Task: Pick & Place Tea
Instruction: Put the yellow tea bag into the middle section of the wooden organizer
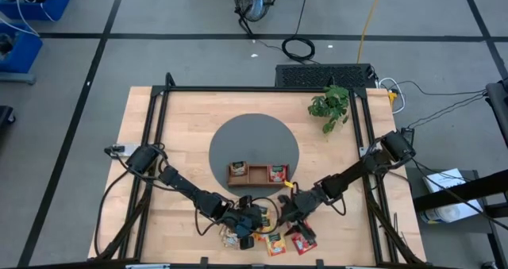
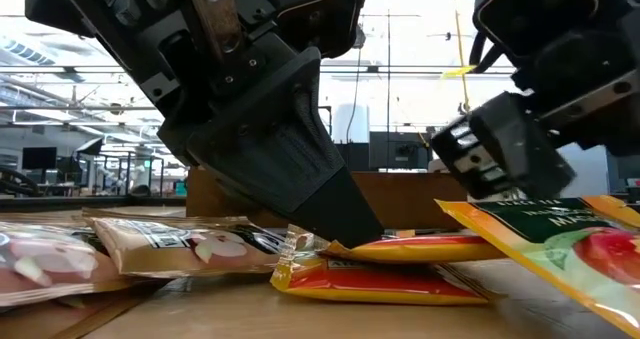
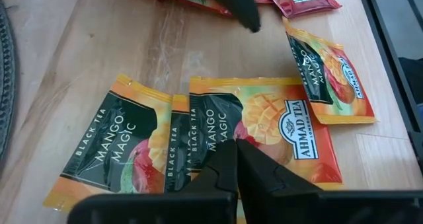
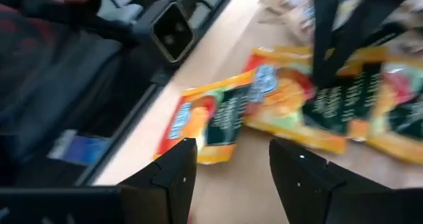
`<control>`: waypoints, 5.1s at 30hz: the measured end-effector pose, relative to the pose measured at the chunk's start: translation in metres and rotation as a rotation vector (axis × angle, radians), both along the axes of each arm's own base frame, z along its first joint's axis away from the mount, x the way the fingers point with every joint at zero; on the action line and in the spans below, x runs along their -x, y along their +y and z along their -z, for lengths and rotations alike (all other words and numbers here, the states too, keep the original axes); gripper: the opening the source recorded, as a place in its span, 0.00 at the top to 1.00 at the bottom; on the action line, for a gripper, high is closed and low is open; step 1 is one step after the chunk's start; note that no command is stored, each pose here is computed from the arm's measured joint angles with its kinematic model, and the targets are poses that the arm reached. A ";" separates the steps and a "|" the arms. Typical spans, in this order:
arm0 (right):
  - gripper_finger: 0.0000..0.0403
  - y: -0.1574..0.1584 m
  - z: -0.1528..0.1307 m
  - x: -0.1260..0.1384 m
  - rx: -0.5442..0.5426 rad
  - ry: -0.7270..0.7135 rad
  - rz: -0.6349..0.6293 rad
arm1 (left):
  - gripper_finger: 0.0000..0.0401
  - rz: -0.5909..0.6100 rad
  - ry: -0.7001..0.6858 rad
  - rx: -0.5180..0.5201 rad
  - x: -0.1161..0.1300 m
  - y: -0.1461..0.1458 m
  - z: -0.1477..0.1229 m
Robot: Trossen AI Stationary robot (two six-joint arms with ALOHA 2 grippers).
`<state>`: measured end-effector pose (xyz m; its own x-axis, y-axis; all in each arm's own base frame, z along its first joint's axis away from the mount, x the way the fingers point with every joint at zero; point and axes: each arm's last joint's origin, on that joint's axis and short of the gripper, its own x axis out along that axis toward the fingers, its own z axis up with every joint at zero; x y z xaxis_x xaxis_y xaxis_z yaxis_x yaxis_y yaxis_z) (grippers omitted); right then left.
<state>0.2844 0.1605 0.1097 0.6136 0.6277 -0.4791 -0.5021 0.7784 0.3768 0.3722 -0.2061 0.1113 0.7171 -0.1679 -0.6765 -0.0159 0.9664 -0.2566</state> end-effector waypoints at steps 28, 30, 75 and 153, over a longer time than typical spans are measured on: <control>0.56 0.006 0.015 0.003 -0.045 0.118 0.072 | 0.98 -0.015 -0.005 -0.022 -0.001 0.003 0.000; 0.56 0.008 0.020 0.002 -0.062 0.109 0.072 | 0.96 -0.018 -0.007 -0.024 -0.001 0.003 0.000; 1.00 0.001 -0.069 -0.003 0.376 -0.009 0.166 | 0.84 0.138 -0.103 -0.141 -0.001 -0.002 -0.012; 1.00 -0.133 -0.108 -0.105 0.730 0.381 0.270 | 0.84 0.011 -0.215 -0.406 0.130 -0.079 -0.074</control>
